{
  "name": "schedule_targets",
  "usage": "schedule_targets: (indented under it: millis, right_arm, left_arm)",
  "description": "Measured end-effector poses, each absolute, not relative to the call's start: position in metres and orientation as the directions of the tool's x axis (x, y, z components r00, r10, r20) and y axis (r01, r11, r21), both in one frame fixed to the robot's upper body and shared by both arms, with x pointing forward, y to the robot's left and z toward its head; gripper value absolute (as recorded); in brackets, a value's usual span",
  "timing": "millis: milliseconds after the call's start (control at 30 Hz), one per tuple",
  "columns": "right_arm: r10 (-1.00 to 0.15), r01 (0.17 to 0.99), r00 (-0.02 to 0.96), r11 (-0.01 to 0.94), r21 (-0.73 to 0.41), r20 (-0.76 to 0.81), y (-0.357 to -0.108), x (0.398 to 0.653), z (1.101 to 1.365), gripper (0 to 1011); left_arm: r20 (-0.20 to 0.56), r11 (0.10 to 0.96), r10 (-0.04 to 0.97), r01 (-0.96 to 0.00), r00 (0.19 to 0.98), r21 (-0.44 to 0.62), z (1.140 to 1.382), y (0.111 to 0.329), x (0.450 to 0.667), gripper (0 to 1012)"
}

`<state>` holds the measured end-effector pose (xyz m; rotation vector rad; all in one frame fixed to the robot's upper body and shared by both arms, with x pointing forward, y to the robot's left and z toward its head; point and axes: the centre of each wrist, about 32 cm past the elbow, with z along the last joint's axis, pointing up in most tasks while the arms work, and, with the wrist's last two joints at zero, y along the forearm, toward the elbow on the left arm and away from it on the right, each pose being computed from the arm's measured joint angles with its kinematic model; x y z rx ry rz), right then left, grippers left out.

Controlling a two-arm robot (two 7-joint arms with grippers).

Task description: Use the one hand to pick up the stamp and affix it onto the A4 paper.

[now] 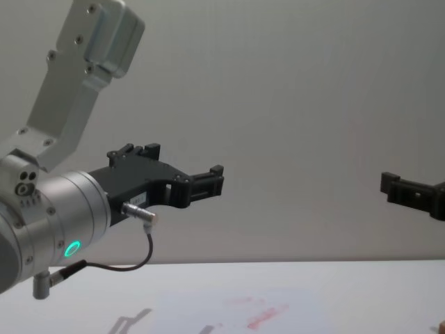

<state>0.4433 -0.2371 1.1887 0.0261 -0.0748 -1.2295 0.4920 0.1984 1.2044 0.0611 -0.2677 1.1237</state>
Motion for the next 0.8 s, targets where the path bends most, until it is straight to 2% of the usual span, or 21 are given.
schedule_targets:
  millis: [433,800]
  right_arm:
    - [-0.942,0.941,0.331,0.333,0.058,0.046,-0.239,0.443,1.188,1001]
    - [-0.946,0.949,0.316,0.317,-0.002,0.065,-0.263,0.431,1.185,1001]
  left_arm:
    - [0.243,0.434,0.882,-0.897,0.404,-0.086,1.204,0.198,0.492,1001]
    - [0.243,0.434,0.882,-0.897,0.404,-0.086,1.204,0.198,0.492,1001]
